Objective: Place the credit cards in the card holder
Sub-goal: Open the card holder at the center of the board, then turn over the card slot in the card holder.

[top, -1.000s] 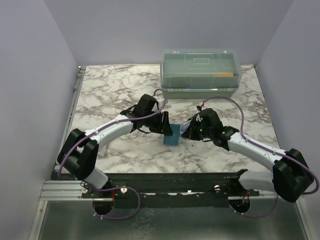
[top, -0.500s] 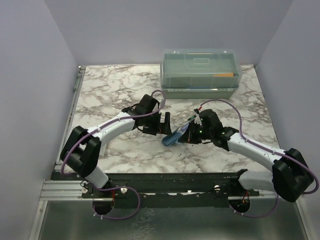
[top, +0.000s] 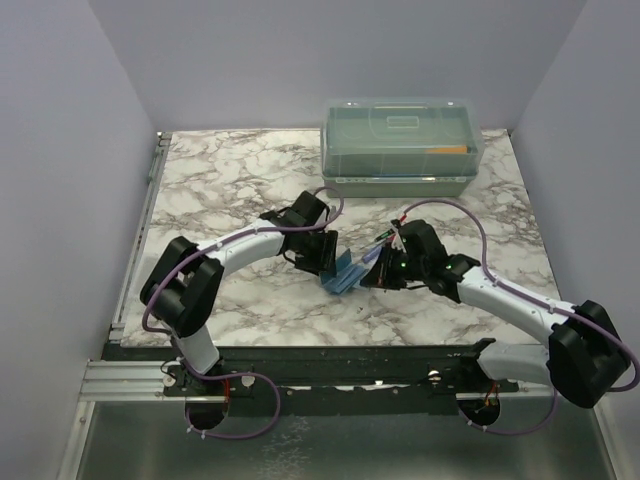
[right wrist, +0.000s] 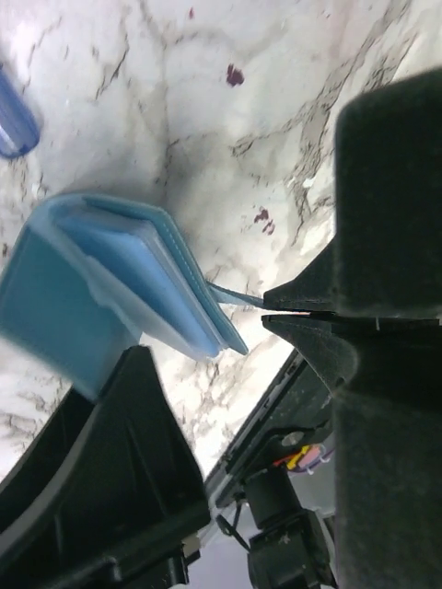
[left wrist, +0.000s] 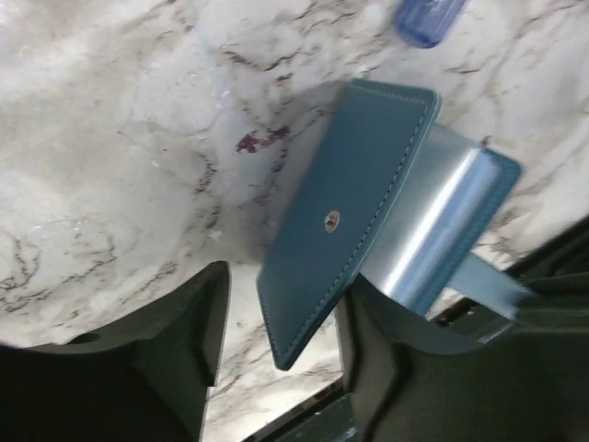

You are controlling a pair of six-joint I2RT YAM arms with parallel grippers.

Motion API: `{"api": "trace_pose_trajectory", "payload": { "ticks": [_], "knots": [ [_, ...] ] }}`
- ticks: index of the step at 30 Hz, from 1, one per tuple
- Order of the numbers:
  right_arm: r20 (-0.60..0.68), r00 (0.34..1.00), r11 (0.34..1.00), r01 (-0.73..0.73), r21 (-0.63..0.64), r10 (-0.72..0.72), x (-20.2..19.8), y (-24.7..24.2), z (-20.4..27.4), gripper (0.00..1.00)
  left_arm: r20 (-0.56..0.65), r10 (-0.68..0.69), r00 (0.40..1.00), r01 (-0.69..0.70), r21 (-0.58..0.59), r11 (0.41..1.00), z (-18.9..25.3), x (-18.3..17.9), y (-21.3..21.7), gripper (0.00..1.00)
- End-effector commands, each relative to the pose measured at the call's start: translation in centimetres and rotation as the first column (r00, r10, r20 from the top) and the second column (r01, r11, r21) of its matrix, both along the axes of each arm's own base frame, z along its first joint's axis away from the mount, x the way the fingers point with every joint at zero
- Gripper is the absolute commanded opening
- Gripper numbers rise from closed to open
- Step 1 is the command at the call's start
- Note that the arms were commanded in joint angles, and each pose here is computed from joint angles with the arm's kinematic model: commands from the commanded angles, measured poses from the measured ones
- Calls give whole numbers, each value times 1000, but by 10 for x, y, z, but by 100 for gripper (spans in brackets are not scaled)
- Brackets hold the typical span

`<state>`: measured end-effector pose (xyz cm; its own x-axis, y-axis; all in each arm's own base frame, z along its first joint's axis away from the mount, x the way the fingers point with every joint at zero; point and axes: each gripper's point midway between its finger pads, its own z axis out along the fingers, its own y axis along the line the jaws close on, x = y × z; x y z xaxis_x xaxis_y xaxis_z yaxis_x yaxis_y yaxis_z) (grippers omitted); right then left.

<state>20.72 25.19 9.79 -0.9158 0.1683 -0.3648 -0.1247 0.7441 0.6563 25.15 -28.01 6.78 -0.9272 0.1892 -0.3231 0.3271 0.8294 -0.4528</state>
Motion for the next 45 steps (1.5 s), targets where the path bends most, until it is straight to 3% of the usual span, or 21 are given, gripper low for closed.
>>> {"api": "trace_pose_trajectory", "payload": {
  "ticks": [1,3,5,7,12,17,21,24,27,37,45],
  "knots": [
    [-9,997,985,72,-160,-74,-1,-30,-14,0,-33,32,999,-28,115,993,-27,-3,17,44],
    [-30,974,908,200,-368,-226,2,-69,-37,1,-56,56,997,-50,113,992,-28,-8,19,35],
    [-28,928,764,289,-577,-372,-1,-111,-54,5,-61,75,995,-70,93,993,-24,-13,19,26],
    [-29,913,706,294,-645,-406,2,-119,-60,17,-80,84,993,-82,32,996,-20,-18,12,18],
    [-38,934,757,264,-597,-356,12,-99,-47,33,-159,113,981,-129,-93,987,-18,-31,-4,2],
    [9,975,857,199,-476,-221,17,-70,-8,46,-179,175,968,-192,-79,978,-28,-30,-2,0],
    [48,994,960,106,-261,-97,19,-30,9,65,-179,224,958,-239,-65,969,-34,-26,-1,0],
    [72,995,990,79,-115,-71,23,-15,16,73,-195,248,949,-263,-55,963,-37,-27,0,0],
    [87,993,994,90,-56,-85,29,-11,16,78,-207,262,943,-278,-51,959,-38,-30,2,0],
    [51,998,998,49,-34,-47,43,5,-21,74,-246,251,936,-267,-34,963,-48,-40,5,0],
    [37,995,994,-89,60,87,46,40,-24,55,-273,198,941,-221,-57,974,-50,-44,-1,0]
  ]
}}
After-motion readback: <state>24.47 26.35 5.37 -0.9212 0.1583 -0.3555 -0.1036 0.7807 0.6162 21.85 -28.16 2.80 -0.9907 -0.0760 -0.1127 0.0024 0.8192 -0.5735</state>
